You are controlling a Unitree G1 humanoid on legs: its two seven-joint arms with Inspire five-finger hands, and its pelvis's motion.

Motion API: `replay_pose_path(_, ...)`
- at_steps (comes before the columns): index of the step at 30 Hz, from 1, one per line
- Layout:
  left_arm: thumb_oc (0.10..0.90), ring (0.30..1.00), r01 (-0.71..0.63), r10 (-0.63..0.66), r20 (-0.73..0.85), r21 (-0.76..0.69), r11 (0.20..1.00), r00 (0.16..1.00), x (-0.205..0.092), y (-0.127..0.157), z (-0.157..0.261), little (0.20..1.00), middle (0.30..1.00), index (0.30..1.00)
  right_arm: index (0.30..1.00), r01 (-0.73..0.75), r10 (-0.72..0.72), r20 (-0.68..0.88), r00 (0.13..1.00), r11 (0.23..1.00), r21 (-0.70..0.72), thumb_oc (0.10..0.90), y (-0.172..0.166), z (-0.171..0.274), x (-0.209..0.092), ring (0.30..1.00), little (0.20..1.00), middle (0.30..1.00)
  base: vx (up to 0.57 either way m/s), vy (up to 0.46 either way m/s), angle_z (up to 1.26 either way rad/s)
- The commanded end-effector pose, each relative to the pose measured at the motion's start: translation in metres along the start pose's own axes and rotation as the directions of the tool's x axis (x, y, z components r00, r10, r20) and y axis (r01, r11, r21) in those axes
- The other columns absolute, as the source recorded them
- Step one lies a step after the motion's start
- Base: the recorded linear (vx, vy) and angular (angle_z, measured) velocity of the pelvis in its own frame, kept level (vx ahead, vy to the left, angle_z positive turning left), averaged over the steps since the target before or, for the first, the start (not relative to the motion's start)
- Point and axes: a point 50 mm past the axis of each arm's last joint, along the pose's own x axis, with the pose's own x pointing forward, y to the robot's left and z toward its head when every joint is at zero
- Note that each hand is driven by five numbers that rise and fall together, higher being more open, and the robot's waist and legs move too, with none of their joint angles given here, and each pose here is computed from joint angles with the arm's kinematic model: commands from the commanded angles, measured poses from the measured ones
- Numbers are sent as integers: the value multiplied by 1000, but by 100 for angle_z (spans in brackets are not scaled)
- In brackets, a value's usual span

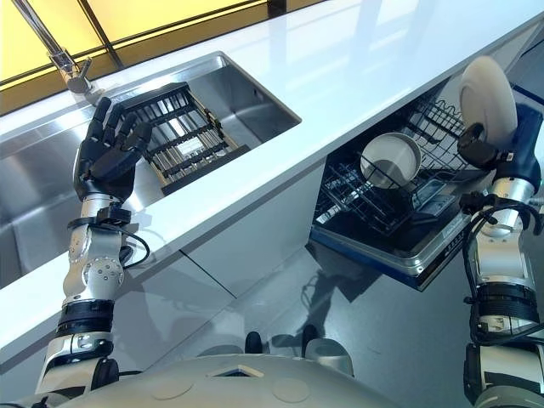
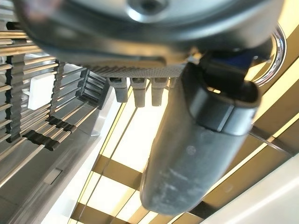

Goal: Pick up plates and place into dishwasher.

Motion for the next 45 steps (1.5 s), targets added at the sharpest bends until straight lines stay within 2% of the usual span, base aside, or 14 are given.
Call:
replay_pose_path(1, 800, 900, 38, -45, 136, 53, 998, 990, 12, 3, 30, 900, 900, 900, 300, 22, -27, 149, 989, 999, 40, 100, -22, 38, 23, 300, 200, 300, 0, 0, 0)
replay_pose_path(4, 800, 900, 37, -45, 136, 61, 997, 990, 11, 4, 31, 900, 900, 900, 300, -74, 76, 72, 995, 997, -20, 100, -11, 21, 18, 300, 200, 300, 0, 0, 0)
replay_pose_path(10, 800, 900, 38, -46, 129, 66, 997, 991, 11, 3, 30, 900, 900, 900, 300, -228, 229, 18, 973, 973, -16, 100, 10, 10, 9, 300, 200, 300, 6, -10, -3)
replay_pose_path(18, 800, 900, 51, -57, 88, 68, 996, 994, 11, -1, 22, 900, 900, 900, 300, -437, 438, 28, 898, 899, -42, 100, 35, 16, 5, 300, 200, 300, 10, -4, 0)
replay_pose_path(23, 800, 900, 62, -66, 66, 62, 996, 996, 11, -3, 16, 900, 900, 900, 300, -513, 513, 17, 858, 858, -10, 100, 48, 20, 4, 300, 200, 300, 14, -1, 0)
replay_pose_path(32, 800, 900, 77, -78, 23, 57, 995, 997, 12, -7, 7, 900, 900, 900, 300, -496, 498, -192, 845, 866, 63, 100, 66, -12, -5, 300, 200, 300, 7, -1, 0)
replay_pose_path(40, 800, 900, 92, -92, -5, 38, 995, 996, 14, -14, -4, 900, 900, 900, 300, -443, 408, -319, 855, 896, -41, 100, 82, -27, -8, 300, 200, 300, 0, 0, 0)
replay_pose_path(41, 800, 900, 97, -96, -10, 37, 995, 995, 14, -15, -5, 900, 900, 900, 316, -440, 401, -328, 855, 897, -48, 119, 83, -28, -8, 316, 219, 316, 0, 0, 0)
replay_pose_path(42, 800, 900, 99, -99, -13, 36, 994, 995, 14, -16, -6, 900, 900, 900, 655, -435, 396, -337, 854, 899, -47, 515, 85, -28, -8, 655, 615, 655, 11, 17, 8)
replay_pose_path(43, 800, 900, 102, -101, -17, 36, 994, 995, 15, -17, -6, 900, 900, 900, 900, -426, 389, -345, 854, 904, -36, 800, 86, -27, -8, 900, 900, 900, 5, 16, 12)
replay_pose_path(45, 800, 900, 107, -106, -23, 36, 994, 994, 15, -19, -7, 900, 900, 900, 900, -399, 373, -332, 866, 917, -13, 800, 88, -23, -7, 900, 900, 900, 0, 9, 4)
